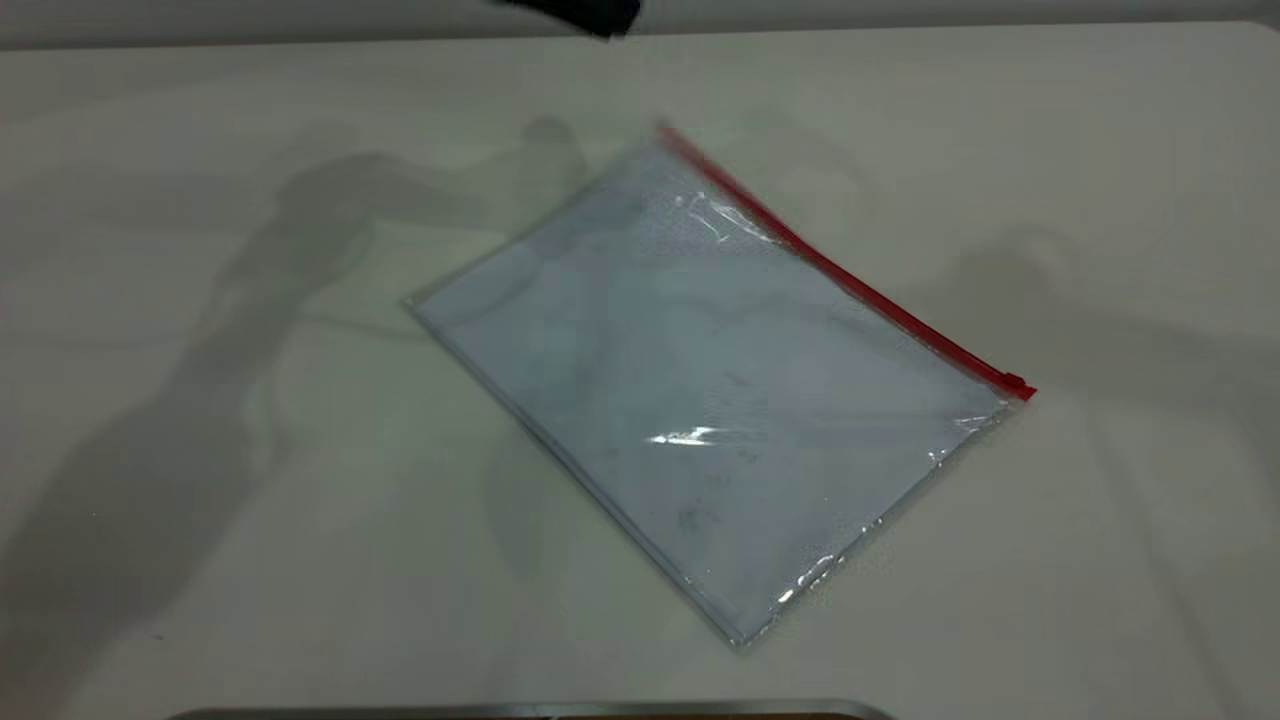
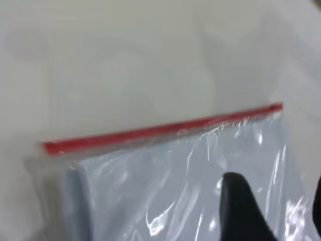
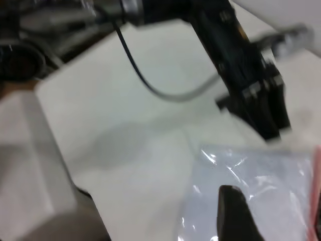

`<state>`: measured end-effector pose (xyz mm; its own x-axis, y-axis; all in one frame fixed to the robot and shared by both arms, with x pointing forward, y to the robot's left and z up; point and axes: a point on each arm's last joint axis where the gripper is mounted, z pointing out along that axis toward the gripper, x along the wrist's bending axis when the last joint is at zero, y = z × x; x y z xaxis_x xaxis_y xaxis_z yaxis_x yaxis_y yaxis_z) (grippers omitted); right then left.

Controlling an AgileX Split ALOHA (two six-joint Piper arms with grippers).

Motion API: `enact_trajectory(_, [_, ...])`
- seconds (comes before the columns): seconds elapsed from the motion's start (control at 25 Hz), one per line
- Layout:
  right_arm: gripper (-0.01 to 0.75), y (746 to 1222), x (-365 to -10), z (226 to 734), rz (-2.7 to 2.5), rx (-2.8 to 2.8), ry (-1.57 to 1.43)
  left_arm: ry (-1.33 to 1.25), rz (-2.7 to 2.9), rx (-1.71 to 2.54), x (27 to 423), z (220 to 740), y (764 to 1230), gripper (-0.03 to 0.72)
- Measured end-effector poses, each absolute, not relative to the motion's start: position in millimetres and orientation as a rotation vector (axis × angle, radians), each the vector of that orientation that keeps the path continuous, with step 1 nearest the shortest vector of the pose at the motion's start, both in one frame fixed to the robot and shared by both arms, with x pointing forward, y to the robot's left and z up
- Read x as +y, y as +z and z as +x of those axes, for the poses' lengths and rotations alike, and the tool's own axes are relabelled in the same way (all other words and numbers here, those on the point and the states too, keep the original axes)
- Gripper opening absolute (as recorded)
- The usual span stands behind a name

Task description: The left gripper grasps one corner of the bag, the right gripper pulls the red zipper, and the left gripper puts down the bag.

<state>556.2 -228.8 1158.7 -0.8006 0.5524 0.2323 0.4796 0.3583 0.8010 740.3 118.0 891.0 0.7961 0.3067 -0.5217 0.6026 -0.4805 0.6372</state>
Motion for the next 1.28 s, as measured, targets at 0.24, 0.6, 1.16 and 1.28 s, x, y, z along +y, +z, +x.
enact_trajectory(0.24, [0.401,1225.9,-252.0,459.4,1.099,2.323,1.102,-0.378,2.012,0.788,128.7,741.7,964.0,0.451])
enact_trajectory(0.6, [0.4,1241.5,-295.0,311.7,1.376,1.769,0.812,-0.008,2.064,0.842,164.2,700.4,1120.7,0.451])
enact_trajectory(1.16, [0.4,1055.7,-296.2,275.3,1.766,1.915,0.634,0.207,2.021,1.146,199.9,590.4,1224.4,0.451])
enact_trajectory(1.28, [0.4,1042.8,-294.3,273.9,1.772,1.938,0.648,0.151,2.096,1.203,198.7,554.1,1208.2,0.445])
